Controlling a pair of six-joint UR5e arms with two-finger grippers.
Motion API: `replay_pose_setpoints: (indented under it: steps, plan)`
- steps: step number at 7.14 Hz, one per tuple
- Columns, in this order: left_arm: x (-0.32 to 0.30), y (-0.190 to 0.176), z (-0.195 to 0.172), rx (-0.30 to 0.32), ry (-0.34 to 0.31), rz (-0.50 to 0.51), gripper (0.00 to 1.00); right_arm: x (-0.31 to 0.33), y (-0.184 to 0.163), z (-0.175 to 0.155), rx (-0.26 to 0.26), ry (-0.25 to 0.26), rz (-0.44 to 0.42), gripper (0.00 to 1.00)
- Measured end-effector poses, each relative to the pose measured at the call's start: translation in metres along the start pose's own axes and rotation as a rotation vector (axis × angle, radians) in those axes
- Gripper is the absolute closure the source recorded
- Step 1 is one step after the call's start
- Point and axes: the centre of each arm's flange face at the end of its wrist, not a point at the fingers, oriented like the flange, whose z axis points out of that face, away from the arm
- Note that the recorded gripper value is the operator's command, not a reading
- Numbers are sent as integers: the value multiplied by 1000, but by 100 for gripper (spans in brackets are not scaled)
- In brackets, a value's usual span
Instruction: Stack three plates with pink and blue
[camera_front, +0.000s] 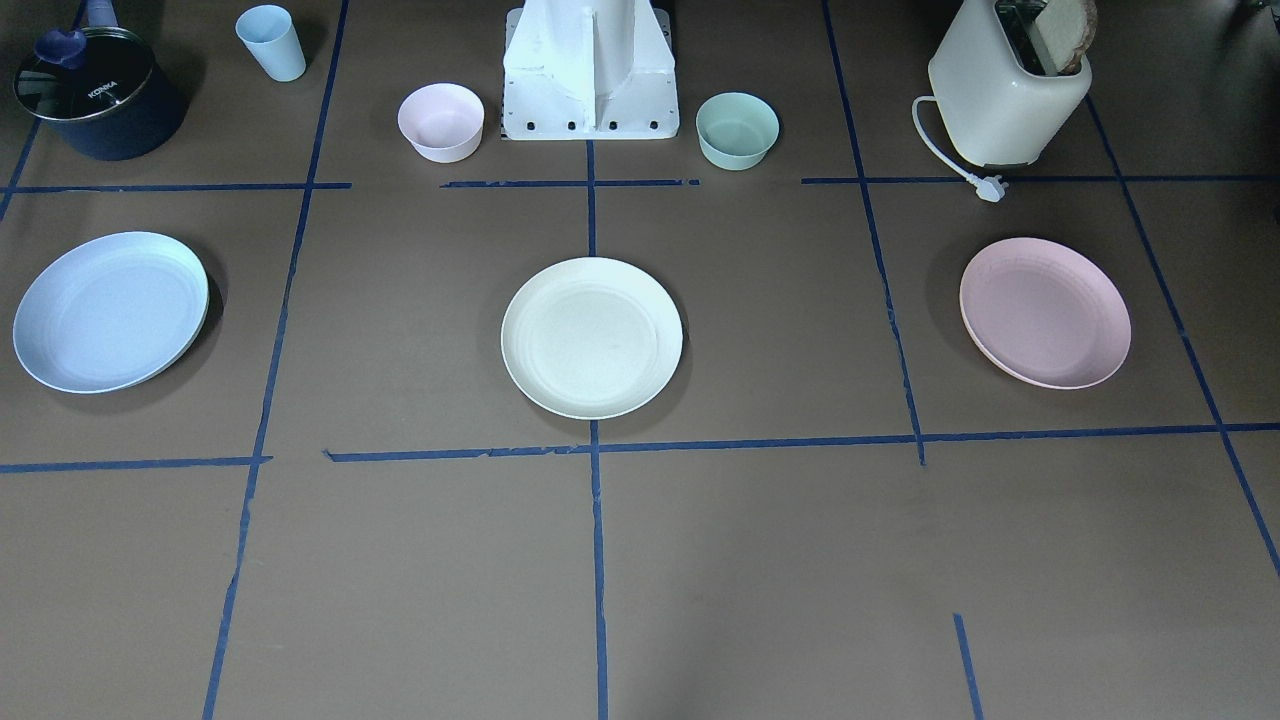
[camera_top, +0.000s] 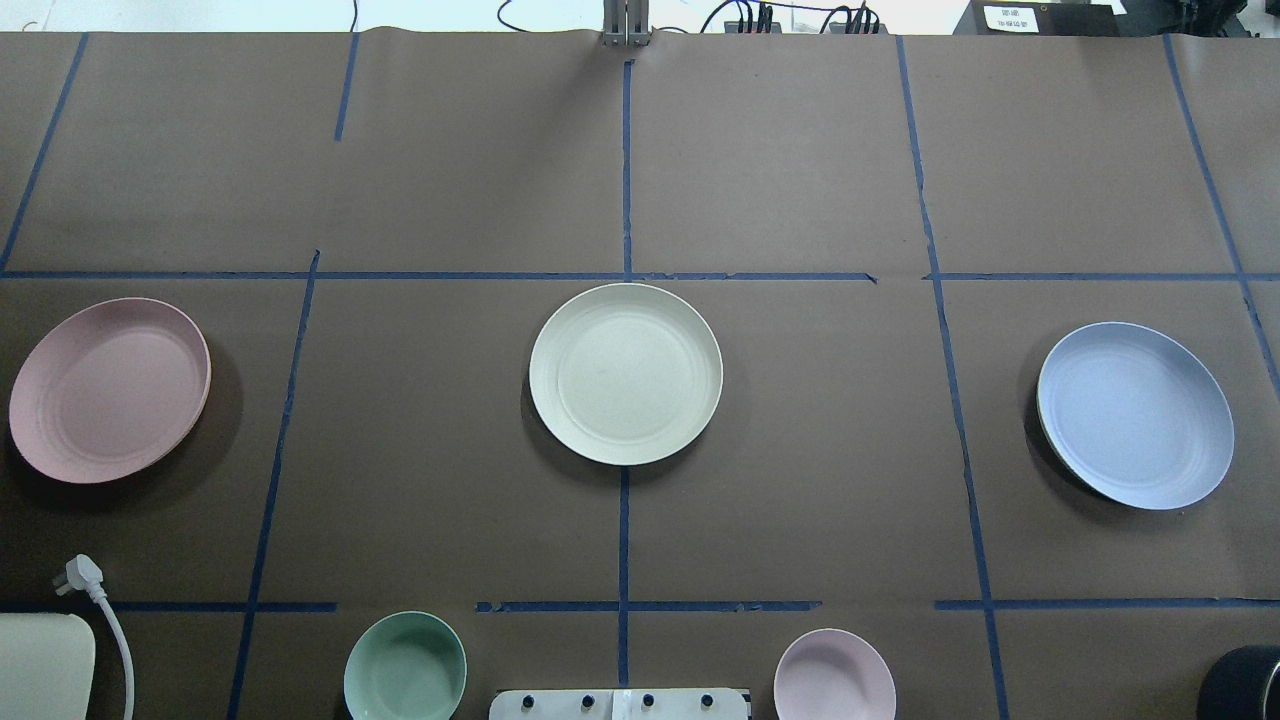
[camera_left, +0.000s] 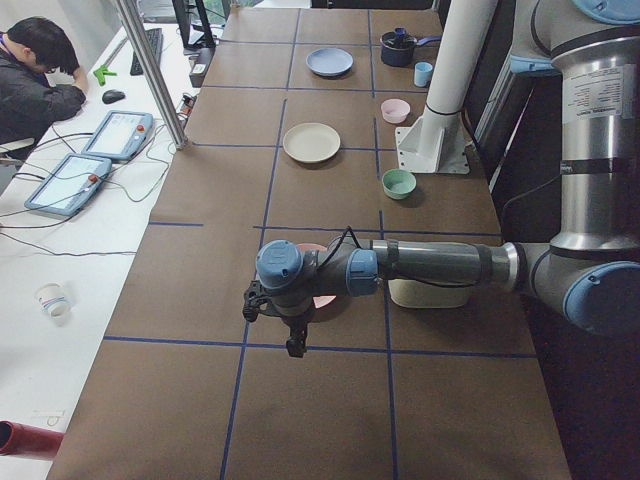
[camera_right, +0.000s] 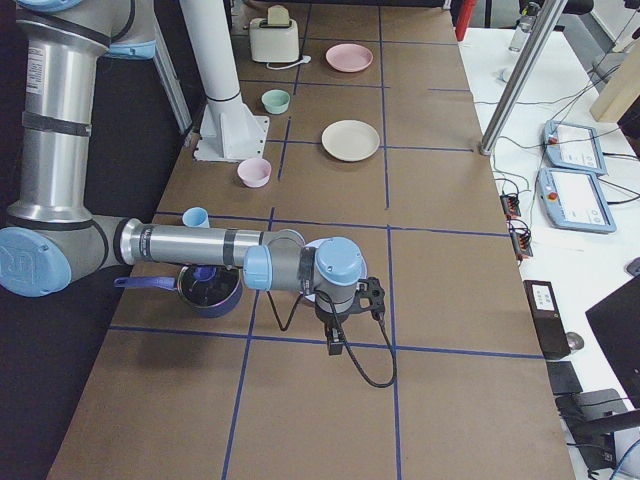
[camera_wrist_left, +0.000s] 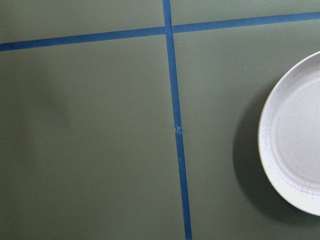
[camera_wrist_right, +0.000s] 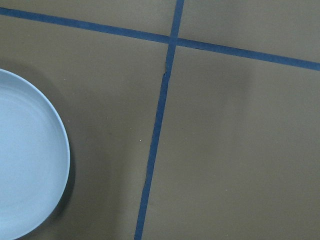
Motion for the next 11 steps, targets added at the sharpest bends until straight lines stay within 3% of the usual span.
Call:
replay_pose_setpoints:
  steps: [4,8,10,11]
  plan:
    - [8,-4,-5,13,2,13,0,-3,-3,-4,8,-1,-5,0]
    - [40,-46,-38,129,-5,137,0,-10,-13,-12,27,-2,-22,0]
    - [61,-54,-19,149,0,176,0,-15,-16,-17,41,-3,-45,0]
    - [77,-55,5,142,12,133,0,-18,-17,-19,53,-2,-58,0]
